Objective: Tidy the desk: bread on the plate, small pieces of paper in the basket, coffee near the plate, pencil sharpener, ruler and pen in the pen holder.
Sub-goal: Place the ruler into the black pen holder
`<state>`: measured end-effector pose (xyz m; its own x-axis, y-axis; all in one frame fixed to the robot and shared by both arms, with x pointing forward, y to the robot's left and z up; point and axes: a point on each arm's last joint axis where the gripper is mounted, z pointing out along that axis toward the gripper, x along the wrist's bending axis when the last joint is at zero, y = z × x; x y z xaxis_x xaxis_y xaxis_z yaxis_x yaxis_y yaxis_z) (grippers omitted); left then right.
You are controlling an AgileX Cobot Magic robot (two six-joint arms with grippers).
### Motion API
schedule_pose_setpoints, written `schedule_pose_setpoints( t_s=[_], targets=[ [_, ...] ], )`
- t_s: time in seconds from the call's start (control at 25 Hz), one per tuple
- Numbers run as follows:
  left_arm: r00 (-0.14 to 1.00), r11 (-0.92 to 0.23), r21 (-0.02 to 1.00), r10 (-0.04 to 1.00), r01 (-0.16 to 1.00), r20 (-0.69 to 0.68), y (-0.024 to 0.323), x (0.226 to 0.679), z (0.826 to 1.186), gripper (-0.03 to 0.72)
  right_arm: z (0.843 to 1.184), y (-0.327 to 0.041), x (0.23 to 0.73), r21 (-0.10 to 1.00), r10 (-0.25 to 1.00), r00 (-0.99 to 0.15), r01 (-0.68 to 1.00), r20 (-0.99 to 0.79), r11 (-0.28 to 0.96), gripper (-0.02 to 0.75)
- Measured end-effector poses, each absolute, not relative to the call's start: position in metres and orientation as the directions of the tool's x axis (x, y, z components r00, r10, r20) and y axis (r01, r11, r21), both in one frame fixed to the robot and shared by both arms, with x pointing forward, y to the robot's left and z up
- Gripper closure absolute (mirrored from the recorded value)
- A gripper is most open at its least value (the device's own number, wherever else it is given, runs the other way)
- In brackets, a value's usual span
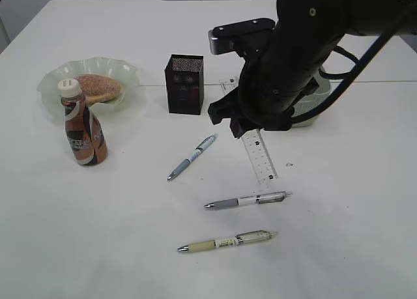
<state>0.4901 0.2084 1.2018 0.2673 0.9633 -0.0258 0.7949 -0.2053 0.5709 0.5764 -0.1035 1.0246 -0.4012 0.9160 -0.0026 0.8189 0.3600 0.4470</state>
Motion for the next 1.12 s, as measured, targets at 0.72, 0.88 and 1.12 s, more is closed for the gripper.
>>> schedule_pose_setpoints(
  t_s=[0.72, 0.88, 1.12],
  targets=[
    [0.269, -0.203, 0.57, 0.962, 0.796, -0.033, 0.208, 0.49, 1.202, 0.357, 1.053, -0.084, 0.604, 0.817, 0.878, -0.479, 0.505, -0.003, 0.278, 0.464],
    [0.269, -0.203, 0.57, 0.962, 0.796, -0.033, 0.208, 0.49, 1.202, 0.358, 1.061, -0.081, 0.608, 0.87, 0.872, -0.49, 0.429, -0.002, 0.243, 0.464],
    [0.269, -0.203, 0.57, 0.962, 0.796, -0.033, 0.208, 0.49, 1.202, 0.358, 1.068, -0.077, 0.613, 0.921, 0.861, -0.508, 0.327, -0.019, 0.213, 0.464]
  ],
)
